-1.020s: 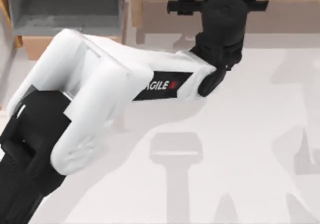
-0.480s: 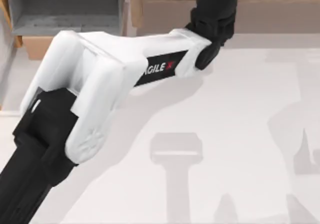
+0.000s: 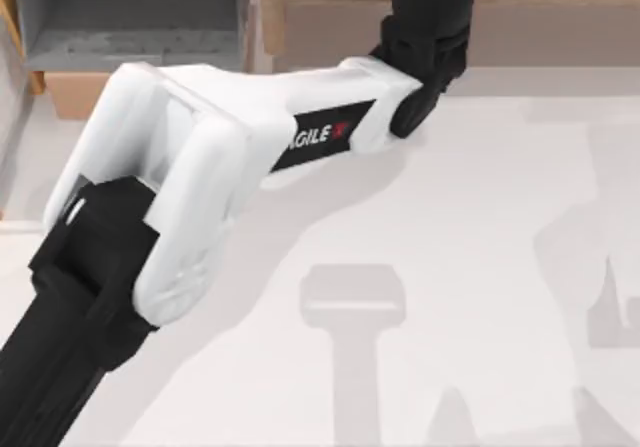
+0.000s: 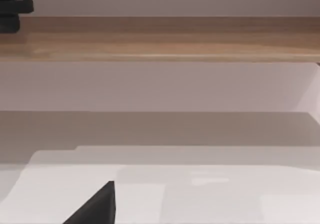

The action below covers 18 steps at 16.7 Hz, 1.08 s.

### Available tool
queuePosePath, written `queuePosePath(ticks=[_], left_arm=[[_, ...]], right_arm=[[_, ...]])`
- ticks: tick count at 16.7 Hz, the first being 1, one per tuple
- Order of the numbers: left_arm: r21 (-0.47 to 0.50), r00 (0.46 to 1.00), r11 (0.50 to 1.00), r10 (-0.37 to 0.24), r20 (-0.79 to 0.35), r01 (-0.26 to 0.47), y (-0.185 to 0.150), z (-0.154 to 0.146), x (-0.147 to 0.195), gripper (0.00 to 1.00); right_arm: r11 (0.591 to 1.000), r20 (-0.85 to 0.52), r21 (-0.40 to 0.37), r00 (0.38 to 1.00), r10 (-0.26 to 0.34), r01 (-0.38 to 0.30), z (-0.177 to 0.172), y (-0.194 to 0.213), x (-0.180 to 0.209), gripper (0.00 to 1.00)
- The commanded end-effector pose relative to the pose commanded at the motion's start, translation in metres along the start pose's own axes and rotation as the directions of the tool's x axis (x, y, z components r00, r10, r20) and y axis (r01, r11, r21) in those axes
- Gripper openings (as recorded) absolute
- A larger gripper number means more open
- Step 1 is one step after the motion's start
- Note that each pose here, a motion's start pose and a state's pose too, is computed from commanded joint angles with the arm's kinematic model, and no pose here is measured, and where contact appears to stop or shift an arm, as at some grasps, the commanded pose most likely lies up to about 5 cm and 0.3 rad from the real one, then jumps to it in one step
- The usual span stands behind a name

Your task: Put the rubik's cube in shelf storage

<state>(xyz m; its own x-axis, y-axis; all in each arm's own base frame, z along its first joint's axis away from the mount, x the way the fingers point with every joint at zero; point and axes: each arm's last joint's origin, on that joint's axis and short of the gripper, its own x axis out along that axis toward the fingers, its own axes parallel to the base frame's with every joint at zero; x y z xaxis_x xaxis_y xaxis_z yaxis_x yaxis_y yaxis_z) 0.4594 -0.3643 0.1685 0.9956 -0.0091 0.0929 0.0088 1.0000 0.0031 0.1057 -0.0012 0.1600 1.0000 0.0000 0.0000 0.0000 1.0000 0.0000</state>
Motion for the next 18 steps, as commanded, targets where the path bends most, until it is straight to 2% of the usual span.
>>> queuePosePath(ticks=[10, 18], left_arm=[[0.0, 1.0, 1.0, 0.0, 0.0, 0.0, 0.0, 0.0, 0.0, 0.98], [0.0, 1.0, 1.0, 0.0, 0.0, 0.0, 0.0, 0.0, 0.0, 1.0]], right_arm=[[1.0, 0.0, 0.0, 1.0, 0.0, 0.0, 0.0, 0.0, 0.0, 1.0], [1.0, 0.0, 0.0, 1.0, 0.0, 0.0, 0.0, 0.0, 0.0, 1.0]])
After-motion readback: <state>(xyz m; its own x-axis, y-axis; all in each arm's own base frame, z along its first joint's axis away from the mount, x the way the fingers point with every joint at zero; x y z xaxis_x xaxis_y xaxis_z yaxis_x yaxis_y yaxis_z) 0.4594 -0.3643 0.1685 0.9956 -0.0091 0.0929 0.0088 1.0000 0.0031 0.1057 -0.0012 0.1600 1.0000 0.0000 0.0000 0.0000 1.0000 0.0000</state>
